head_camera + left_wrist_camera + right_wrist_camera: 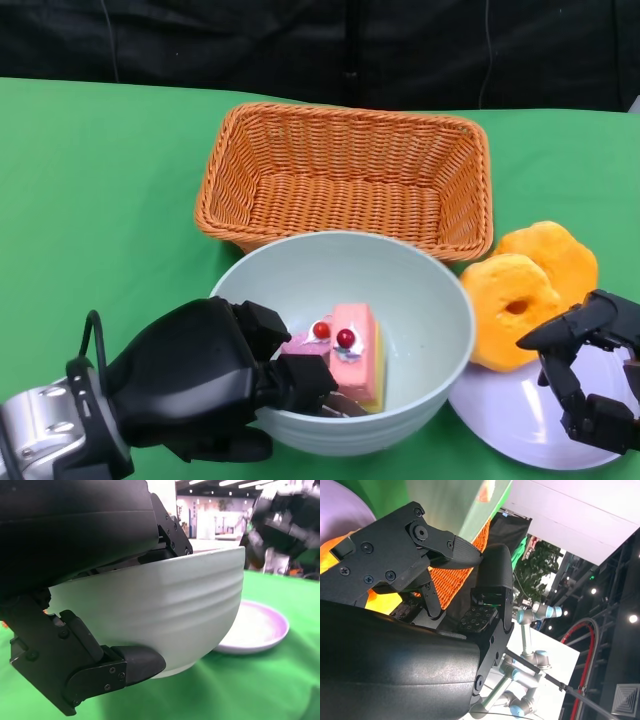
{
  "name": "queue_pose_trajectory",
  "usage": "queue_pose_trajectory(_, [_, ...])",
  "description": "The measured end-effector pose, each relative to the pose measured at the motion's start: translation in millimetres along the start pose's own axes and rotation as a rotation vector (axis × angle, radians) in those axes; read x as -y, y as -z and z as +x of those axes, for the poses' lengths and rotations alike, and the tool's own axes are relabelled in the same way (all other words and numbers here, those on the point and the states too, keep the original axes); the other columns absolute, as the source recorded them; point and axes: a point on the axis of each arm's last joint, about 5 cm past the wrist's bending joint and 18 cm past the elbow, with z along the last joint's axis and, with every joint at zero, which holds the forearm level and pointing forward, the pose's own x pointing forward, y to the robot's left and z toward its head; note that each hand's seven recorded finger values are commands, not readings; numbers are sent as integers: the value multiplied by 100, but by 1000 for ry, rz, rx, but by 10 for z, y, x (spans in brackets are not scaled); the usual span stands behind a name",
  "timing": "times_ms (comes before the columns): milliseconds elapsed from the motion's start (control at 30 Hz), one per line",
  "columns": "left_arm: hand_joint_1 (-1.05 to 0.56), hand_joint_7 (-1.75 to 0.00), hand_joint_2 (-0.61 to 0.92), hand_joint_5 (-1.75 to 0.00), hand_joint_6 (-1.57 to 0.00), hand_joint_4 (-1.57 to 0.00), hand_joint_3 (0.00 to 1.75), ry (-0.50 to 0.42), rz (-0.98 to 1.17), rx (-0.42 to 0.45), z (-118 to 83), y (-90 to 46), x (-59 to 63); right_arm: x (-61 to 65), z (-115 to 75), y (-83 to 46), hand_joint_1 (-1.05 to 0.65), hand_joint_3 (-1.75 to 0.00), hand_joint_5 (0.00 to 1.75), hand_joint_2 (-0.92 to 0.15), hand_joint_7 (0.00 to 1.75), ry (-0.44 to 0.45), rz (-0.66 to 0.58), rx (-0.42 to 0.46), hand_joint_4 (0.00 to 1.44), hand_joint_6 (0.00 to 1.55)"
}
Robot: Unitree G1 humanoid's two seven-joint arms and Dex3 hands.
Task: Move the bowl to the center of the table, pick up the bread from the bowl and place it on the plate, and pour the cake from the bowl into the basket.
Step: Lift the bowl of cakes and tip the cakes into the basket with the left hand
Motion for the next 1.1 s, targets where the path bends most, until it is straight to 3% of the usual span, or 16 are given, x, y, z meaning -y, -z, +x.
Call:
queue_pose_trajectory(633, [-32, -175, 29, -175, -82, -107, 138, -127, -66, 22, 43, -148, -394, -36, 7, 80, -11, -104, 145, -49, 110, 23, -41, -36, 89, 92])
queue_pose_trajectory(800, [-32, -175, 28, -175, -84, -109, 138, -160, -71, 19, 49, -187, -549, -40, 14, 97, -11, -106, 145, -48, 109, 20, -41, -37, 90, 93])
queue_pose_trajectory(1100, [-32, -175, 28, -175, -84, -109, 138, -144, -76, 11, 53, -193, -553, -41, 19, 100, -11, -107, 145, -47, 108, 19, -41, -36, 90, 93])
